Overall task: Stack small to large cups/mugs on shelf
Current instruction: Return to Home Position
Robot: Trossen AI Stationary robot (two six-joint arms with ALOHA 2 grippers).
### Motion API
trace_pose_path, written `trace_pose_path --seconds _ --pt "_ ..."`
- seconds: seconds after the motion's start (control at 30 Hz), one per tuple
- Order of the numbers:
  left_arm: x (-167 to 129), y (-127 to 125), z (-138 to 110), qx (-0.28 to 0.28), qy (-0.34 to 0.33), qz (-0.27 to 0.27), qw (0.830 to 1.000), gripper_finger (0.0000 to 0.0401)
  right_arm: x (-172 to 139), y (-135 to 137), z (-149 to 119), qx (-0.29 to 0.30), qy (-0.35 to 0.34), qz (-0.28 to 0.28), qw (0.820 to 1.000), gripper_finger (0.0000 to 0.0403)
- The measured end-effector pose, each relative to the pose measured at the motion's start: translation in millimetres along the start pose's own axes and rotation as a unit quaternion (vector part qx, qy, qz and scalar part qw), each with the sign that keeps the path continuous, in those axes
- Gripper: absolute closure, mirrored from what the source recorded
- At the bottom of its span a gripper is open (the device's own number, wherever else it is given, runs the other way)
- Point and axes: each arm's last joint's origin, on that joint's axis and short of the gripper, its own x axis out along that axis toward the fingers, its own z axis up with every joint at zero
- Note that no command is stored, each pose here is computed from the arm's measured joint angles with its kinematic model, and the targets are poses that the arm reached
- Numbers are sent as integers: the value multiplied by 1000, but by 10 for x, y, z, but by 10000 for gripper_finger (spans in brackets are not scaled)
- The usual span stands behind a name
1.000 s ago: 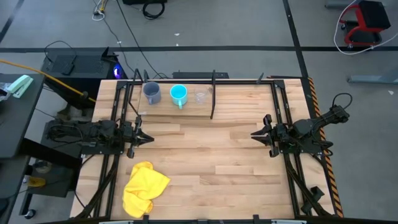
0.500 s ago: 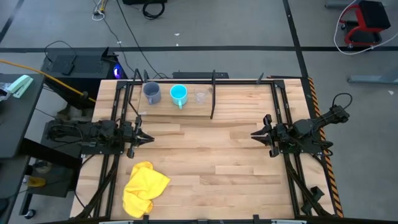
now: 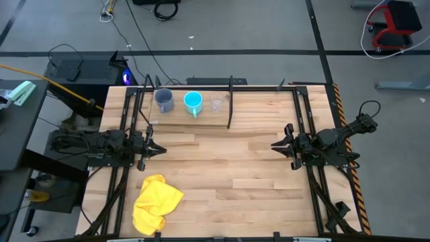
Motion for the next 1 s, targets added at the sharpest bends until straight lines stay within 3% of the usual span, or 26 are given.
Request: trace_pose_path --seconds 1.0 --pt "0 0 -1 0 0 0 1000 361 0 0 0 0 0 0 1000 337"
